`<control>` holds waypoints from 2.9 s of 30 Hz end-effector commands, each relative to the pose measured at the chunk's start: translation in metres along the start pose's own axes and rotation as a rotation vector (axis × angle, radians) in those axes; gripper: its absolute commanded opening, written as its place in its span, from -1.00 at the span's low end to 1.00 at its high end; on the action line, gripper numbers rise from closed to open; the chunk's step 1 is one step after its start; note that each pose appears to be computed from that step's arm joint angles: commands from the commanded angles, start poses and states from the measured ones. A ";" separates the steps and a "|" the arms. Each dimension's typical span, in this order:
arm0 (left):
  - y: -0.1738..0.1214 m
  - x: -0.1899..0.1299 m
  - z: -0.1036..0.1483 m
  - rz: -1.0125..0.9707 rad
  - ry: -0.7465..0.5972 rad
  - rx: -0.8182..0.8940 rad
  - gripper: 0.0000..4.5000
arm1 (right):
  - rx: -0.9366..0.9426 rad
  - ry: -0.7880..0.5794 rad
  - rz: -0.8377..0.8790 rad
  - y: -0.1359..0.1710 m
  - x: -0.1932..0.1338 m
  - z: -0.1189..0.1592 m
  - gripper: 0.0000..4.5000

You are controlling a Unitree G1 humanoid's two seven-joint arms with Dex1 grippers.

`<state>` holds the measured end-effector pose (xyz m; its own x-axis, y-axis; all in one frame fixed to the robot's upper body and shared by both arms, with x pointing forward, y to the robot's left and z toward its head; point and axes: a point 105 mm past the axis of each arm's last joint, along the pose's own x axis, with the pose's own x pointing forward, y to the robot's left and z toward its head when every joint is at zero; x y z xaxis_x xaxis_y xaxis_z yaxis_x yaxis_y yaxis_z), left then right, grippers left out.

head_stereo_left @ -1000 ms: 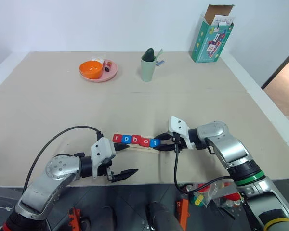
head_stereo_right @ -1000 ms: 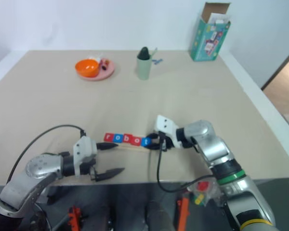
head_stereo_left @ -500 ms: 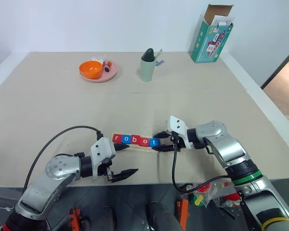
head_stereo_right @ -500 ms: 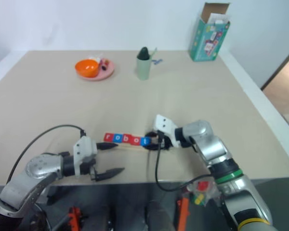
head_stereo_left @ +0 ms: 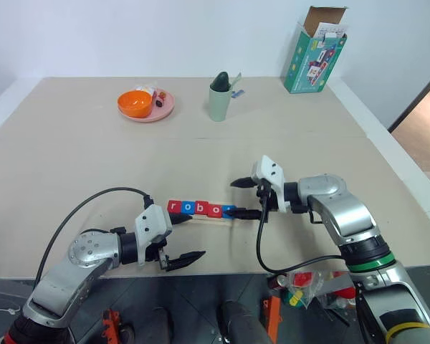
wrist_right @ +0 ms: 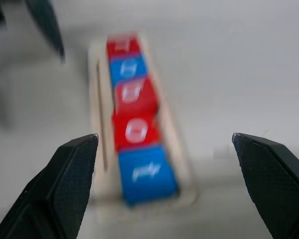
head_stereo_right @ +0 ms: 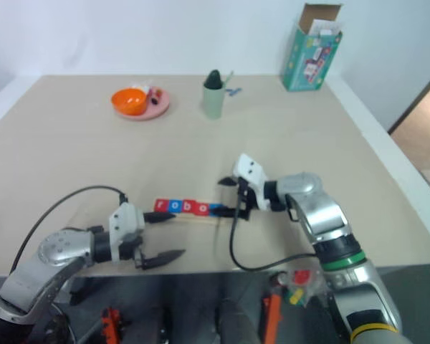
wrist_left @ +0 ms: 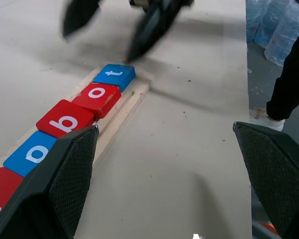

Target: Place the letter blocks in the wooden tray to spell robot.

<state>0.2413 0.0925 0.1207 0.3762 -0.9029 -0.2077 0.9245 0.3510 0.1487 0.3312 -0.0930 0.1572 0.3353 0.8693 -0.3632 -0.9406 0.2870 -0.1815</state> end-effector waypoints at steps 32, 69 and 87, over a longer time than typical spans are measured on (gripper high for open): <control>0.003 -0.002 0.014 0.044 -0.090 -0.014 1.00 | 0.084 -0.014 -0.020 0.044 0.002 -0.015 -0.98; 0.003 0.000 0.010 0.048 -0.070 -0.006 1.00 | 0.057 0.009 -0.005 0.036 0.005 -0.019 -0.98; 0.010 -0.004 0.009 0.100 -0.076 -0.030 1.00 | 0.030 -0.001 0.011 0.045 0.024 -0.011 -0.98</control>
<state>0.2471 0.0927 0.1254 0.4397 -0.8880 -0.1347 0.8968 0.4260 0.1196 0.2959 -0.0668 0.1208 0.3212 0.8646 -0.3865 -0.9466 0.3048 -0.1050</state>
